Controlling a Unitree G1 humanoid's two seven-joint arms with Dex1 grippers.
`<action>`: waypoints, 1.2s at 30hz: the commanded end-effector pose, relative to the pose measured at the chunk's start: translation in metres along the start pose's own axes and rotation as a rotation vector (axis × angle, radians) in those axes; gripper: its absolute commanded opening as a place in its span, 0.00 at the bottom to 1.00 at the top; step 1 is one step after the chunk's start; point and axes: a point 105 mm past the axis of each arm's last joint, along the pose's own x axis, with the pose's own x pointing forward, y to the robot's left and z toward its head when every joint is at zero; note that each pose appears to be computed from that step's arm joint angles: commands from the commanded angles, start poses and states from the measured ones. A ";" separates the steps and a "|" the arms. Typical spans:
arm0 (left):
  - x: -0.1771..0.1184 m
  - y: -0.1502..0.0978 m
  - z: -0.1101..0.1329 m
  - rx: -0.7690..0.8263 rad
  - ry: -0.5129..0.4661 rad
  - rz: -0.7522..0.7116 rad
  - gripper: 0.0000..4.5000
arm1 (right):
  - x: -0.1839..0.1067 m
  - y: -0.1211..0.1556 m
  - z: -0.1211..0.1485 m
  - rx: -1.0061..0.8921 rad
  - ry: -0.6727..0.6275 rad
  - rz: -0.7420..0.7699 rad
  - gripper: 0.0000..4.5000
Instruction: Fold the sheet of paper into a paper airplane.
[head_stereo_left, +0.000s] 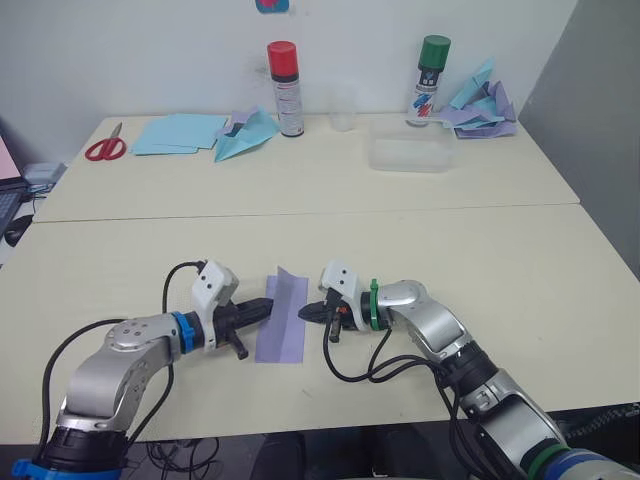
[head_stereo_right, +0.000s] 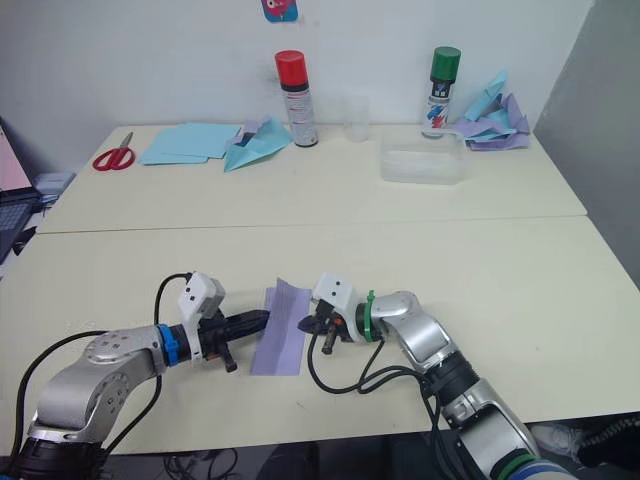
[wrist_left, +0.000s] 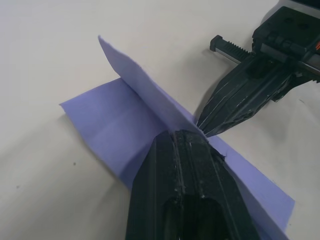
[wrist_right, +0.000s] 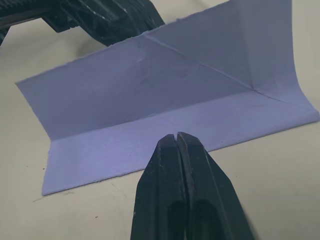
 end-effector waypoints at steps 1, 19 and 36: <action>0.004 -0.008 0.010 0.033 -0.027 -0.034 0.00 | 0.001 -0.001 -0.012 0.016 0.051 -0.005 0.00; 0.018 -0.013 0.018 0.064 -0.050 -0.070 0.00 | -0.050 0.000 0.046 0.502 -0.071 0.093 0.64; 0.027 -0.027 0.028 0.080 -0.080 -0.109 0.00 | -0.039 0.003 0.056 0.903 -0.073 0.088 0.64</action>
